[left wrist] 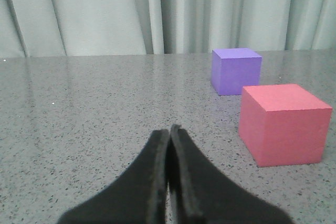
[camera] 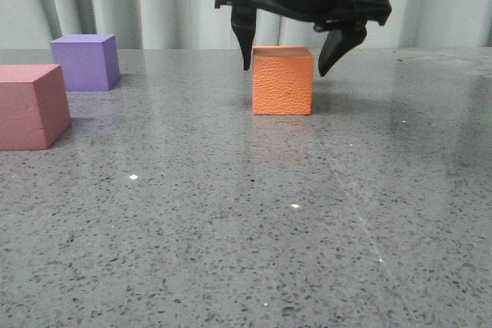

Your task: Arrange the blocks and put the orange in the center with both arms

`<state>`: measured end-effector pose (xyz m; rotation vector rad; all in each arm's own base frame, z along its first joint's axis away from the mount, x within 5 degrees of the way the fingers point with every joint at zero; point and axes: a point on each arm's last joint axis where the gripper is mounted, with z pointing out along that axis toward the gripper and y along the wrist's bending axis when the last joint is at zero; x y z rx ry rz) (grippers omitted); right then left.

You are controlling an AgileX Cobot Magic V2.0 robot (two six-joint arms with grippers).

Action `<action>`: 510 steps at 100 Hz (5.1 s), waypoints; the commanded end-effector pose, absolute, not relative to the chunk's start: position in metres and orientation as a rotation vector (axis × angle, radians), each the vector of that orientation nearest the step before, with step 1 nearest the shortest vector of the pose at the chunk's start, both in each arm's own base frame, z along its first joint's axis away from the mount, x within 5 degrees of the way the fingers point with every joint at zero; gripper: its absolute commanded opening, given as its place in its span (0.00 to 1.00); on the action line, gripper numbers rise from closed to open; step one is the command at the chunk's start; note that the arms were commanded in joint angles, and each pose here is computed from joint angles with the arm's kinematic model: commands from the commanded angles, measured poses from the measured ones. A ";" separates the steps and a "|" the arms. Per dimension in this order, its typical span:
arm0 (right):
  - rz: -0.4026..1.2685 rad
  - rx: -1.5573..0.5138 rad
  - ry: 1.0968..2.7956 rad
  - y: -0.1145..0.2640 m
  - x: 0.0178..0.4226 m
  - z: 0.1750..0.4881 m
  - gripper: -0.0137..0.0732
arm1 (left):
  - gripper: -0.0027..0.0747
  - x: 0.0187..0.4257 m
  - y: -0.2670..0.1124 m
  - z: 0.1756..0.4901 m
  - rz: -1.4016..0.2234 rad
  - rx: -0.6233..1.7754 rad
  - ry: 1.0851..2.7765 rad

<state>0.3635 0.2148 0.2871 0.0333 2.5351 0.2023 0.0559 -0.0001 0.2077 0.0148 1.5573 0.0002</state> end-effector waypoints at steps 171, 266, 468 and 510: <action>-0.077 0.011 2.279 0.013 0.150 0.335 0.88 | 0.01 0.056 -0.001 0.198 -0.015 0.012 1.502; -0.082 0.018 2.228 0.008 0.135 0.343 0.08 | 0.01 0.056 -0.001 0.198 -0.015 0.012 1.502; 0.105 0.037 1.543 0.002 0.054 0.203 0.08 | 0.01 0.056 -0.001 0.198 -0.015 0.012 1.502; 0.106 0.037 1.541 0.002 0.054 0.203 0.08 | 0.01 0.056 -0.001 0.198 -0.015 0.012 1.502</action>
